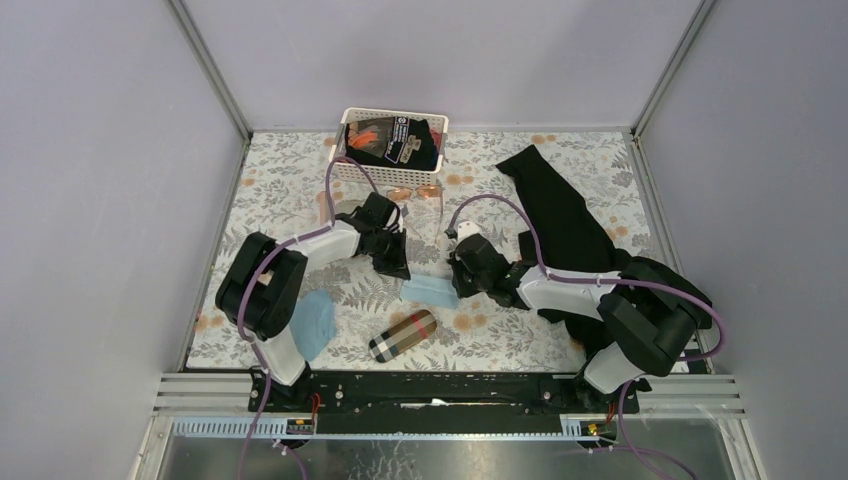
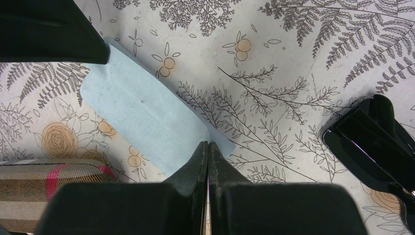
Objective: Organize the sunglasses
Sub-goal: Fold the glasses cleaning cloth at the center of the board.
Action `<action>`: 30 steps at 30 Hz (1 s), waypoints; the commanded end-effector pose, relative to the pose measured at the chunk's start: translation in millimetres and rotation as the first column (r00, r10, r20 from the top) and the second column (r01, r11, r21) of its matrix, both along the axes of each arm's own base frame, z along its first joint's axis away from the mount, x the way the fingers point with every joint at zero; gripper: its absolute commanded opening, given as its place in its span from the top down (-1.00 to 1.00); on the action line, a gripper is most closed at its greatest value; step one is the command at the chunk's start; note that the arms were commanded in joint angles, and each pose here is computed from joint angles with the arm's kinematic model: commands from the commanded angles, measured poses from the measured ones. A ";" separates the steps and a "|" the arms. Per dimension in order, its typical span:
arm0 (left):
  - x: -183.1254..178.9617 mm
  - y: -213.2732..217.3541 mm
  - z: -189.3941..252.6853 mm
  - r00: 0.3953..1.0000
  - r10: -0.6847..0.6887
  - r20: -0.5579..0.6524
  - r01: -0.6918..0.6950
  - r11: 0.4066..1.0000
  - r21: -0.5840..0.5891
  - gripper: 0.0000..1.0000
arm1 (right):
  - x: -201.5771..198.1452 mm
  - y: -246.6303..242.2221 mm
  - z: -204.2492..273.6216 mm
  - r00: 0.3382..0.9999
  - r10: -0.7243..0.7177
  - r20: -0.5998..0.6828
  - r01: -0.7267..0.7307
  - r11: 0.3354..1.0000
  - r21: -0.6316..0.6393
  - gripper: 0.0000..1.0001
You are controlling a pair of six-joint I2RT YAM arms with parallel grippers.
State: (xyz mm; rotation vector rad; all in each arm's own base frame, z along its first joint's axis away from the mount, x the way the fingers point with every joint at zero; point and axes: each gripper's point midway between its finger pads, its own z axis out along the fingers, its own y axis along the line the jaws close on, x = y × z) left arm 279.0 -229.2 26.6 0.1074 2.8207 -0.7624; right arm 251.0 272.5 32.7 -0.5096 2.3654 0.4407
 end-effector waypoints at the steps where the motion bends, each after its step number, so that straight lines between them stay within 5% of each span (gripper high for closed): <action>1: 5.7 -2.4 13.9 0.998 0.007 0.064 -0.006 1.000 -0.029 0.81 | -0.2 11.4 16.1 0.999 0.028 0.026 -0.030 0.998 0.057 1.00; 3: 5.1 -1.0 17.6 0.997 0.013 0.071 -0.011 1.000 -0.028 0.49 | -2.3 12.9 18.8 0.999 0.039 0.022 -0.040 0.997 0.069 0.78; 7: 3.1 0.4 32.8 0.995 0.015 0.099 -0.011 0.999 -0.040 0.23 | -12.7 17.5 25.1 0.996 0.092 0.010 -0.092 0.990 0.103 0.65; 14: -1.5 2.8 48.1 0.992 0.015 0.126 -0.008 0.999 -0.052 0.22 | -41.3 16.1 6.9 0.973 0.201 -0.110 -0.193 0.978 0.085 0.66; 30: 12.1 -11.9 54.4 0.993 0.008 0.115 0.002 0.995 -0.095 0.23 | -48.8 9.6 -6.4 0.964 0.221 -0.151 -0.216 0.975 0.046 0.65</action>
